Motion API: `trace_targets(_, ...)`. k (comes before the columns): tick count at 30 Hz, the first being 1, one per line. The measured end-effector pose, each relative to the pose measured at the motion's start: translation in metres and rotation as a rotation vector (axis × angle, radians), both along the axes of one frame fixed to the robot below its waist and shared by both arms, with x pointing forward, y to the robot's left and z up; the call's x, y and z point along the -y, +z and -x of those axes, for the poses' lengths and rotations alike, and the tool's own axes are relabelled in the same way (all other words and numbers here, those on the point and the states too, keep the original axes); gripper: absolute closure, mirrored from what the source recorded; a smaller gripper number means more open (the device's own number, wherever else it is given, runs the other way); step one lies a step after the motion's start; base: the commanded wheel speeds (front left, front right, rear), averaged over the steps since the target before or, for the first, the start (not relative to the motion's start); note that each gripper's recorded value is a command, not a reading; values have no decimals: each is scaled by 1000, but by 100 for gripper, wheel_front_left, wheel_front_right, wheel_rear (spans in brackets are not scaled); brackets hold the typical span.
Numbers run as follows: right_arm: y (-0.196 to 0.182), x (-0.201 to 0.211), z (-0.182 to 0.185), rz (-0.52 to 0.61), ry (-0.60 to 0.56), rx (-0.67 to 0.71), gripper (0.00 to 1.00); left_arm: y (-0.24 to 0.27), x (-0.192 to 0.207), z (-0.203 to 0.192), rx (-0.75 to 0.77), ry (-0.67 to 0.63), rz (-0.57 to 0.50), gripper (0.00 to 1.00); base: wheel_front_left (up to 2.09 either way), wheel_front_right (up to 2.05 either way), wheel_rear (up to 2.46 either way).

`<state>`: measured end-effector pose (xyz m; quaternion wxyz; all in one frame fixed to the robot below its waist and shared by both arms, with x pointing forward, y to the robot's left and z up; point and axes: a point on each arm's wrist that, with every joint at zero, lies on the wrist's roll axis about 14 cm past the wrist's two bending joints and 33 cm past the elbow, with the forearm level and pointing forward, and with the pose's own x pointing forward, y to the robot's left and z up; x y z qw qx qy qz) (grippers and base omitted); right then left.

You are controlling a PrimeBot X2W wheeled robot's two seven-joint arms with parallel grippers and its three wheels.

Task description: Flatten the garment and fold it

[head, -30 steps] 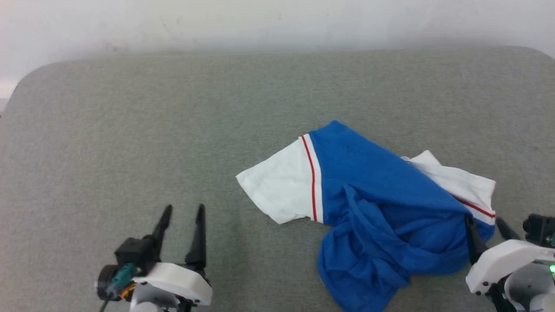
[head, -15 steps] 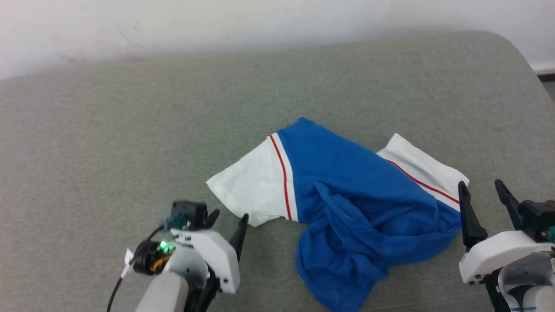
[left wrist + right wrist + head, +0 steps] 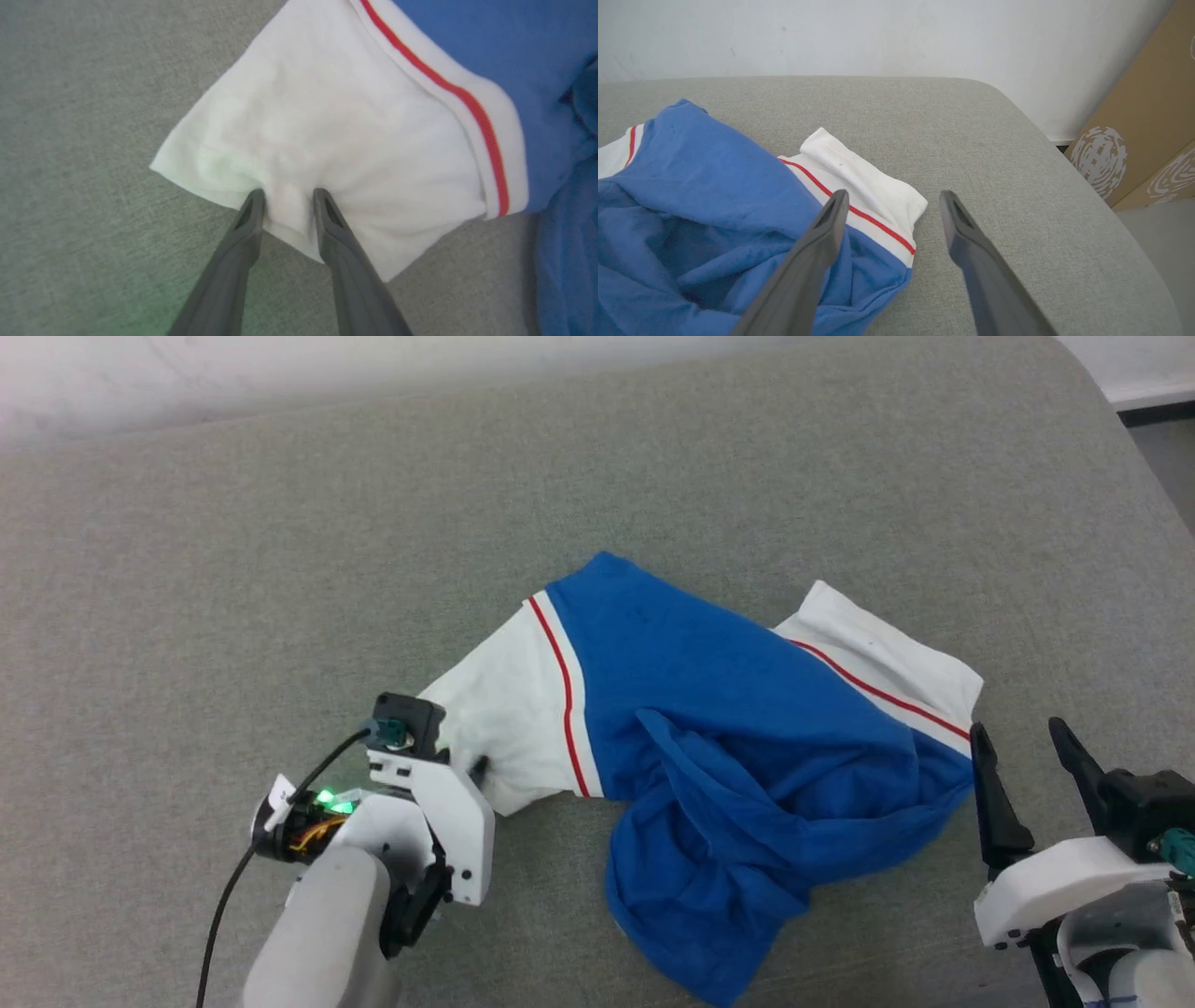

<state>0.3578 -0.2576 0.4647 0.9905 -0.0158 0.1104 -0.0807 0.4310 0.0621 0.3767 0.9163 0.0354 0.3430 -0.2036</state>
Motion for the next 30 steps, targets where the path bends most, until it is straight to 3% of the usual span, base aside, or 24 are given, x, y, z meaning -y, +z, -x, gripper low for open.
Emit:
trace_targets(7, -4, -3, -4, 4, 14, -9, 0, 17, -12, -11, 110, 82, 78, 100, 0, 0, 0)
trace_targets(13, -2, -16, -14, 13, 58, -14, 0, 65, -74, -27, 345, 288, 119, 100, 0, 0, 0)
trace_targets(18, -6, -31, -21, 14, 105, -44, 0, 99, -132, -17, 502, 451, 111, 100, 0, 0, 0)
trace_targets(22, -13, -40, -25, 6, 130, -88, 0, 90, -166, 10, 477, 559, 81, 100, 0, 0, 0)
trace_targets(26, -27, -48, -28, 0, 153, -166, 0, 43, -176, 52, 276, 610, 46, 100, 0, 0, 0)
trace_targets(27, -31, -50, -28, -1, 156, -189, 0, 34, -174, 61, 238, 618, 47, 77, 0, 0, 0)
trace_targets(28, -34, -52, -30, -2, 160, -212, 0, 28, -174, 68, 219, 626, 50, 35, 0, 0, 0)
trace_targets(29, -37, -52, -32, 0, 163, -235, 0, 27, -173, 71, 217, 631, 53, 0, 0, 0, 0)
trace_targets(30, -39, -52, -35, 8, 168, -259, 0, 28, -174, 71, 232, 639, 58, 0, 0, 0, 0)
